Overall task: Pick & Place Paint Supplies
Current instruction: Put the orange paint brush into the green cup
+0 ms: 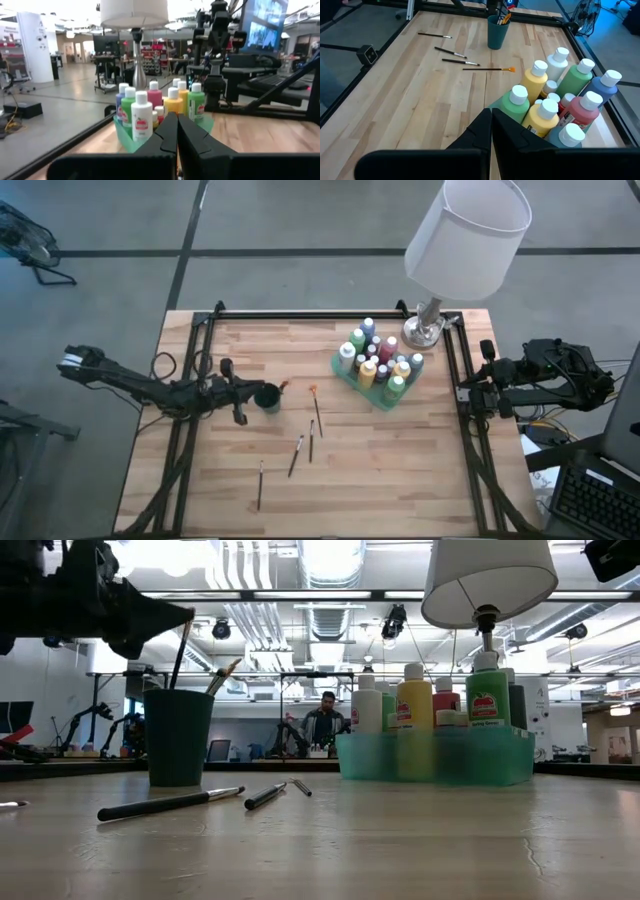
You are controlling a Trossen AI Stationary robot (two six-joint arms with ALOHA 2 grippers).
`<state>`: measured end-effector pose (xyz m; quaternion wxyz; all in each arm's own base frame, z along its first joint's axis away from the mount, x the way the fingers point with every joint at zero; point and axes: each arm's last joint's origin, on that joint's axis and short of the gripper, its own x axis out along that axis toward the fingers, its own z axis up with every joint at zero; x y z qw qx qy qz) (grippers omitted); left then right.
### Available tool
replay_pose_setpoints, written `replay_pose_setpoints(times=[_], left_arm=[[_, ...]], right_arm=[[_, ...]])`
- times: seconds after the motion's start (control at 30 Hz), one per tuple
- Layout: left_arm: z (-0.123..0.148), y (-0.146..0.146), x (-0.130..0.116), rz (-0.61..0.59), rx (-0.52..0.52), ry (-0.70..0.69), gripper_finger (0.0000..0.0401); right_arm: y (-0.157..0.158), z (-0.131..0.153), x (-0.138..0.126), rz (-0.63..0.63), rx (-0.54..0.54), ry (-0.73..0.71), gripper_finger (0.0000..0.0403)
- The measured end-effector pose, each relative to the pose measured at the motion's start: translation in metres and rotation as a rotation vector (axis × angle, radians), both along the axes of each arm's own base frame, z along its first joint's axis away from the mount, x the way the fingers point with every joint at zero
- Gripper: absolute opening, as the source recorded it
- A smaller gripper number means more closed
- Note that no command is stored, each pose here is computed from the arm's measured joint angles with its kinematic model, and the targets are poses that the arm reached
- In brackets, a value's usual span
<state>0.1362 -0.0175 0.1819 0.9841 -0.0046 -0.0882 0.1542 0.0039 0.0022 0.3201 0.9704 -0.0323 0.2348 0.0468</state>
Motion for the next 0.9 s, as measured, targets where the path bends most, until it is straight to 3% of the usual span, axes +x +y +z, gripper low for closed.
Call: replay_pose_setpoints(times=[0.5,0.9], left_arm=[[-0.018,0.000,0.016,0.049,-0.043,0.147,0.0002],[-0.013,-0.001,0.024,0.080,-0.064,0.144,0.0089]], right_arm=[[0.000,0.000,0.000,0.000,0.000,-0.001,0.0008],[0.000,0.000,0.000,0.000,0.000,0.000,0.0008]])
